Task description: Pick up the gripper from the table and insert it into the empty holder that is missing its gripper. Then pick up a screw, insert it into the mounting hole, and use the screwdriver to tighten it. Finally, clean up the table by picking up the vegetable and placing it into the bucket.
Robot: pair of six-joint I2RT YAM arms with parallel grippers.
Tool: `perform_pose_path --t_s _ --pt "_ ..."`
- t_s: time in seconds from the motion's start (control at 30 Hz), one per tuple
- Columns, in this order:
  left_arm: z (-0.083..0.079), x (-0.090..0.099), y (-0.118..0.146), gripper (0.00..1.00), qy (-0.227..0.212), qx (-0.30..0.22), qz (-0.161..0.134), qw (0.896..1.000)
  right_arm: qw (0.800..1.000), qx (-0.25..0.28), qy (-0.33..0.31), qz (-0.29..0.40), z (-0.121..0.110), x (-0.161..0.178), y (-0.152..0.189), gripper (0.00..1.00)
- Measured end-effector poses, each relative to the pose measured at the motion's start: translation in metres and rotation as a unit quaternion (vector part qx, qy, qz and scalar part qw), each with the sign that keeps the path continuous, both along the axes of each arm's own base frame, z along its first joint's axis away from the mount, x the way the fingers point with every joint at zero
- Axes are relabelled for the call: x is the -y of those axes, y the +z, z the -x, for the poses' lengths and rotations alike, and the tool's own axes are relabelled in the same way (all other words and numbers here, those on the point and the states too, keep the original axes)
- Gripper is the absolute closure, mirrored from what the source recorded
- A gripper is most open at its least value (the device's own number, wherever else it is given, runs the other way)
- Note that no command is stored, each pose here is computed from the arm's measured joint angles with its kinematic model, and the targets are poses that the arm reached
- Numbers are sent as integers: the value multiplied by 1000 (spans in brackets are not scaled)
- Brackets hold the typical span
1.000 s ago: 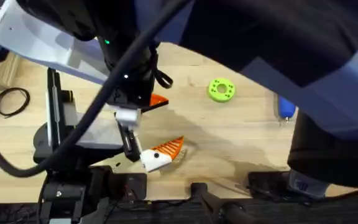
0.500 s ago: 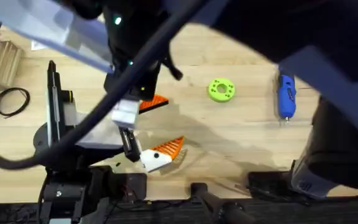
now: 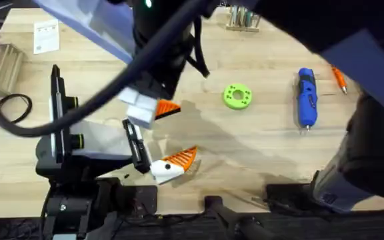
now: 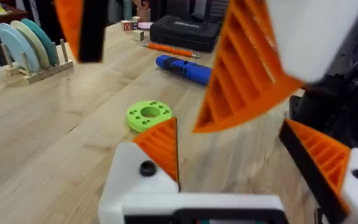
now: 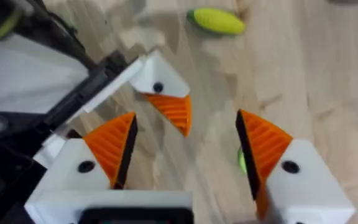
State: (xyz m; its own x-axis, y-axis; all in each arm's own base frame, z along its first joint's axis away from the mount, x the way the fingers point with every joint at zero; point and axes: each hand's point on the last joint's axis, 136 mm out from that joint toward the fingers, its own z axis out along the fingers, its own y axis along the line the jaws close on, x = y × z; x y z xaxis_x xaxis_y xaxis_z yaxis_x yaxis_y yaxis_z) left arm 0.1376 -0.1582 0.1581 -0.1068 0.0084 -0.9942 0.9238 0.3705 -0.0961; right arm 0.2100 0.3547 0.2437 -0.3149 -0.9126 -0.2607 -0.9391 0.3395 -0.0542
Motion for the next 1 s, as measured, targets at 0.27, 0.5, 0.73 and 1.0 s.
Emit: perform_pose_path --t_s 0.27,0.5,0.73,1.0 --pt "0 0 0 16 0 0 0 1000 998 -11 -62 -7 -4 36 -32 74" --pt "0 0 0 15 0 0 0 1000 974 14 -216 -70 -33 119 -4 73" --pt "0 0 0 15 0 0 0 1000 931 39 -348 -108 -46 198 7 73" --pt "0 0 0 15 0 0 0 1000 872 36 -480 -89 -53 279 -18 71"
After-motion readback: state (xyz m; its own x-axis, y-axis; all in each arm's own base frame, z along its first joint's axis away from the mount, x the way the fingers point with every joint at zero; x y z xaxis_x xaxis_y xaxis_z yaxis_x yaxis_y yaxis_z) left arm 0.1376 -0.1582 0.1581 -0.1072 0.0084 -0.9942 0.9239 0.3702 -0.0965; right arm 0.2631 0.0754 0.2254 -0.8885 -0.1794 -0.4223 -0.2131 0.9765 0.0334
